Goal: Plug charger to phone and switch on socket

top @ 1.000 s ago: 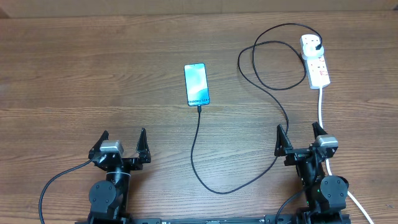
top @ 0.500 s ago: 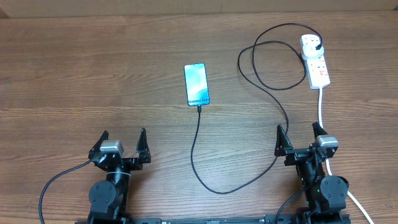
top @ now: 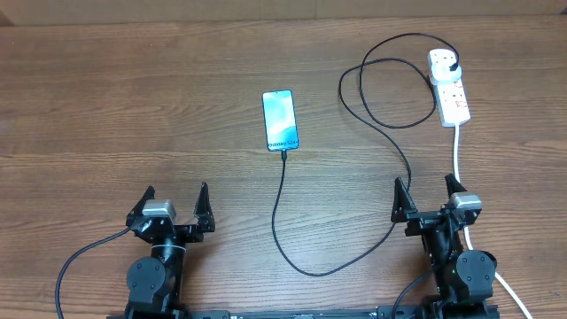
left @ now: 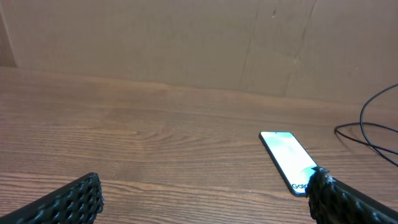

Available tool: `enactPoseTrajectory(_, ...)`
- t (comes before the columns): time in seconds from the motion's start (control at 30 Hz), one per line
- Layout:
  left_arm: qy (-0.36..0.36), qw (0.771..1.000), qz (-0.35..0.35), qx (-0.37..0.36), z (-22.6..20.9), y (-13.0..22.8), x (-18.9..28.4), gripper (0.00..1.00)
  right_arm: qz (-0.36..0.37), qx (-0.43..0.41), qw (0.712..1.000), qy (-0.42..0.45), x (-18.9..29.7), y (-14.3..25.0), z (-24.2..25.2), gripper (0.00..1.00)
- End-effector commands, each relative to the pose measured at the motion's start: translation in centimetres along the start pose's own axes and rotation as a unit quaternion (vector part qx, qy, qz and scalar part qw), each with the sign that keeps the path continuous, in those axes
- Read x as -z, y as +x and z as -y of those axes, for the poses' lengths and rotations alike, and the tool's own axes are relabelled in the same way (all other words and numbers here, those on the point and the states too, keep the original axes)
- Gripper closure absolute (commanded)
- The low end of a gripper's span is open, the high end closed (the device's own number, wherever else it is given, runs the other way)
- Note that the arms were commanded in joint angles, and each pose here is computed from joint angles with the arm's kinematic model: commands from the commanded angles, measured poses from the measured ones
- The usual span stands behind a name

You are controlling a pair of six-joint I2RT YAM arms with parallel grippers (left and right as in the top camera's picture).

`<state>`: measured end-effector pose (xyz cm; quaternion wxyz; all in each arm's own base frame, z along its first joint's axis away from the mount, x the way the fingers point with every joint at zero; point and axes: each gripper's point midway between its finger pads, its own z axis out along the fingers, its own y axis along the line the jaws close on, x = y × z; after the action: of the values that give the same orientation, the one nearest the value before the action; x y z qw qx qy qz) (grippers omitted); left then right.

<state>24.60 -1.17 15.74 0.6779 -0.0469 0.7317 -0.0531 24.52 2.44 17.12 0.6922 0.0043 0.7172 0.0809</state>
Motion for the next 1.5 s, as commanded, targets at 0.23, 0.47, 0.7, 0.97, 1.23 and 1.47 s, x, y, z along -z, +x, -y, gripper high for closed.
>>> enactPoseTrajectory(0.23, 0.0, 1.0, 0.004, 0.004, -0.07, -0.08, 0.04, 0.0, 0.001, 0.053, 0.999, 0.01, -0.01, 0.18, 0.4, 0.0)
enactPoseTrajectory(0.47, 0.0, 1.0, 0.003, 0.004, -0.07, -0.07, 0.04, 0.0, 0.003, 0.052, 0.999, 0.008, -0.01, 0.11, 0.32, 0.0)
enactPoseTrajectory(0.7, 0.0, 1.0, 0.004, 0.004, -0.07, -0.08, 0.04, 0.0, 0.003, 0.052, 0.999, 0.008, -0.01, 0.13, 0.32, 0.0)
enactPoseTrajectory(0.97, 0.0, 1.0, 0.004, 0.004, -0.07, -0.08, 0.04, 0.0, 0.003, 0.052, 0.999, 0.008, -0.01, 0.13, 0.32, 0.0)
enactPoseTrajectory(1.23, 0.0, 1.0, 0.004, 0.004, -0.07, -0.08, 0.04, 0.0, 0.003, 0.053, 0.999, 0.008, -0.01, 0.11, 0.32, 0.0)
enactPoseTrajectory(1.47, 0.0, 1.0, 0.004, 0.004, -0.07, -0.08, 0.04, 0.0, 0.003, 0.052, 0.999, 0.008, -0.01, 0.13, 0.32, 0.0)
